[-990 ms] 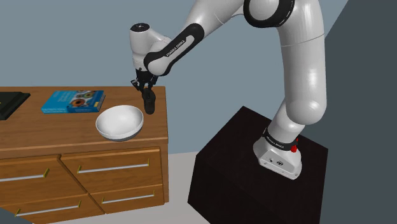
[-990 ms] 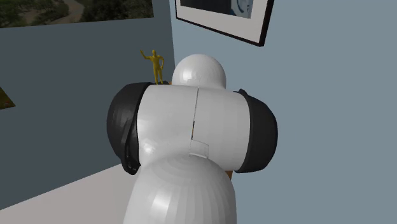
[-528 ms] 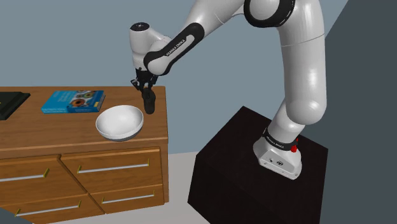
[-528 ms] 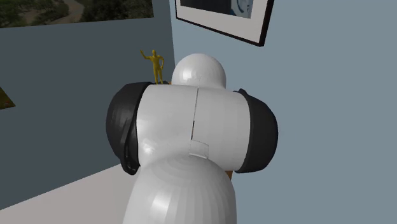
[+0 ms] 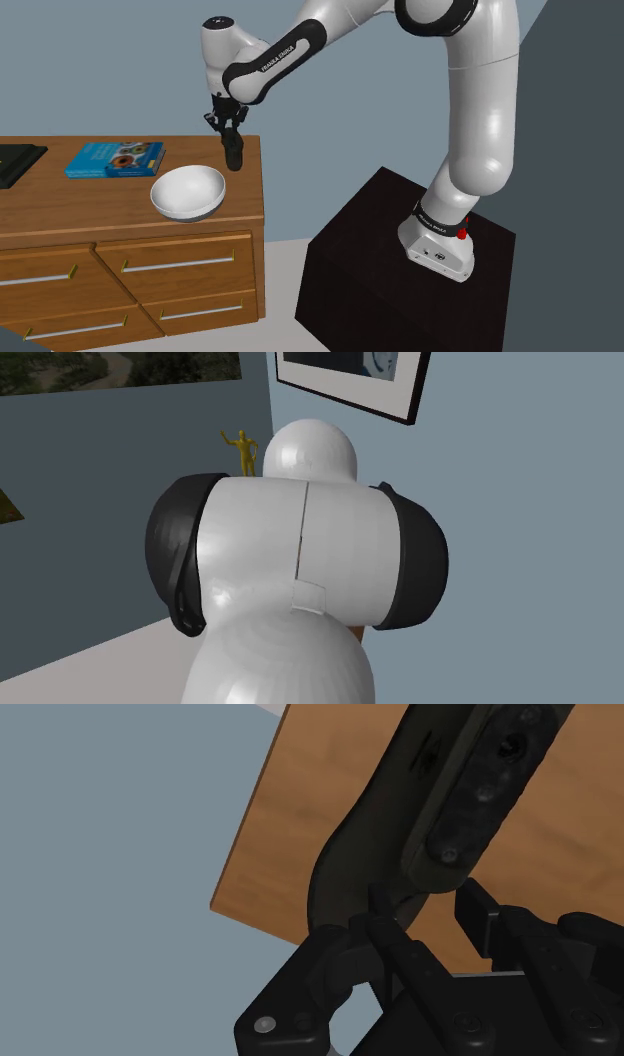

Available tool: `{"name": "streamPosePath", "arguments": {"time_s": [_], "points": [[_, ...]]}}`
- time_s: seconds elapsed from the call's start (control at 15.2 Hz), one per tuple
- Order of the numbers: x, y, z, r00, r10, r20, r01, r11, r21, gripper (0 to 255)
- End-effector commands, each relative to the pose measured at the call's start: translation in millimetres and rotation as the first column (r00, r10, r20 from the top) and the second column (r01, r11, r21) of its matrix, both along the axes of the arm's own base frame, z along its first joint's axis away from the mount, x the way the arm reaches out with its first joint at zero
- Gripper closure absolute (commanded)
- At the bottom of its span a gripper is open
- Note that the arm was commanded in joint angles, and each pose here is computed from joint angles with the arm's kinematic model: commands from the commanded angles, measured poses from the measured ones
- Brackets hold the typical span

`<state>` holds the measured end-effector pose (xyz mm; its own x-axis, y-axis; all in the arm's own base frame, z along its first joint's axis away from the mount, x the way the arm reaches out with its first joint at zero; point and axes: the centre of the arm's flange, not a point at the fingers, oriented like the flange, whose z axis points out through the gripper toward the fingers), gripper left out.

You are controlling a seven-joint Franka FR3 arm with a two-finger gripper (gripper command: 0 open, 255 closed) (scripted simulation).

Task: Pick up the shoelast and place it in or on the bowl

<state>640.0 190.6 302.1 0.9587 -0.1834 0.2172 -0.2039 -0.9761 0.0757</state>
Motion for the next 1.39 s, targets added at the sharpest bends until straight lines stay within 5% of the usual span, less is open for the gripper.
{"name": "streamPosePath", "arguments": {"time_s": [0.0, 1.32], "points": [[1, 1, 11, 1.000, 0.000, 0.001, 0.000, 1.000, 0.000, 255], [1, 1, 117, 1.000, 0.000, 0.001, 0.000, 1.000, 0.000, 255]]}}
